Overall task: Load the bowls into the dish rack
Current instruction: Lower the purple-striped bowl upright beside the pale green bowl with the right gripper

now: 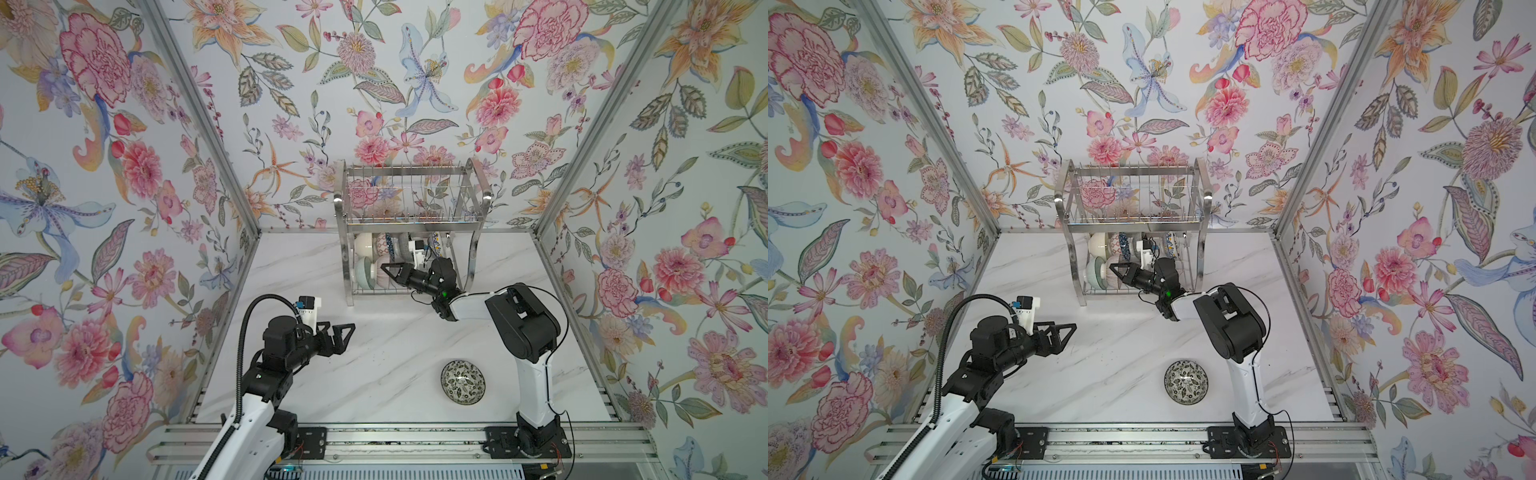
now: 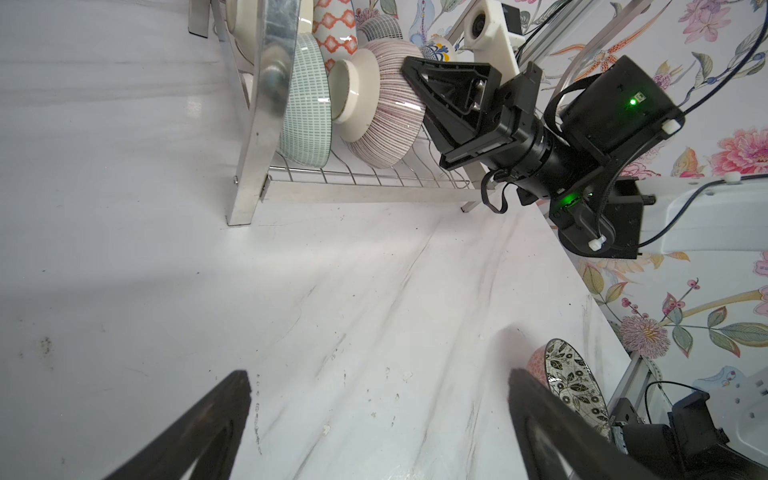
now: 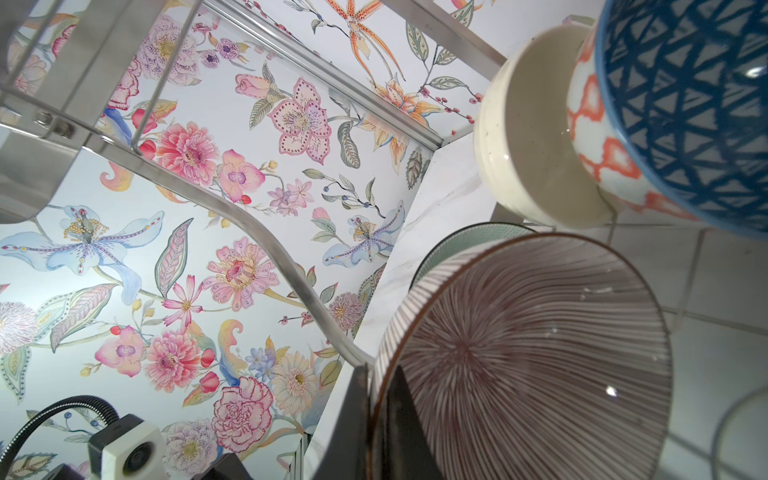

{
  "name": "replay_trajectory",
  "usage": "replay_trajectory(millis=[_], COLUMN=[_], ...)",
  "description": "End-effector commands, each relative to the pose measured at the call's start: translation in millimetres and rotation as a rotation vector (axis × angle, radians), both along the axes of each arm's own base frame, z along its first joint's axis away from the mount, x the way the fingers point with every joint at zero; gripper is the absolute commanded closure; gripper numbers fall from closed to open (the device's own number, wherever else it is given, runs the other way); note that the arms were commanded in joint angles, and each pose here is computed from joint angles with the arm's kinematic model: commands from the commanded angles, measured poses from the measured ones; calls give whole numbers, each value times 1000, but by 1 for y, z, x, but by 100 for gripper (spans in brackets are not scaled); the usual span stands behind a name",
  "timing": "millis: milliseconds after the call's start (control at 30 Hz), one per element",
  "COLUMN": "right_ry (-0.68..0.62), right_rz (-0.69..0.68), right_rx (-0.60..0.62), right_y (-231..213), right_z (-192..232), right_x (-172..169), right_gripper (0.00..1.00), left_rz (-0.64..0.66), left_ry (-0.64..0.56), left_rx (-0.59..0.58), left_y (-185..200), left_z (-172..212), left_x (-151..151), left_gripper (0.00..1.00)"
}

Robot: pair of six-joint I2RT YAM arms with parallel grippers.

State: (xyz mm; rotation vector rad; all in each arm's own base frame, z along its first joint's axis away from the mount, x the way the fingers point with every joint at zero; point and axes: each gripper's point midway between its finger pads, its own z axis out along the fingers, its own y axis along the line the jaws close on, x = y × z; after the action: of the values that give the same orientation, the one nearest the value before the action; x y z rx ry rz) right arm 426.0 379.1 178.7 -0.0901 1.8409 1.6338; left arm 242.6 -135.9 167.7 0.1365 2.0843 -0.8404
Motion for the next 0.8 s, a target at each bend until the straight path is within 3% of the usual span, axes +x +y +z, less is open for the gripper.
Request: replay_trajectory(millis=[0, 767], right_ry=[-91, -49], right_rz=[11, 20], right_rx=[71, 40], right_y=[0, 2], right_z=[29, 7], right_x=[5, 6], right_gripper=[92, 91], left_rz=[-12, -16], left_ry=[-18, -11], left_rx=[7, 11], left_y=[-2, -3], left_z=[0, -2], left_x=[0, -1], left_gripper=[1, 1])
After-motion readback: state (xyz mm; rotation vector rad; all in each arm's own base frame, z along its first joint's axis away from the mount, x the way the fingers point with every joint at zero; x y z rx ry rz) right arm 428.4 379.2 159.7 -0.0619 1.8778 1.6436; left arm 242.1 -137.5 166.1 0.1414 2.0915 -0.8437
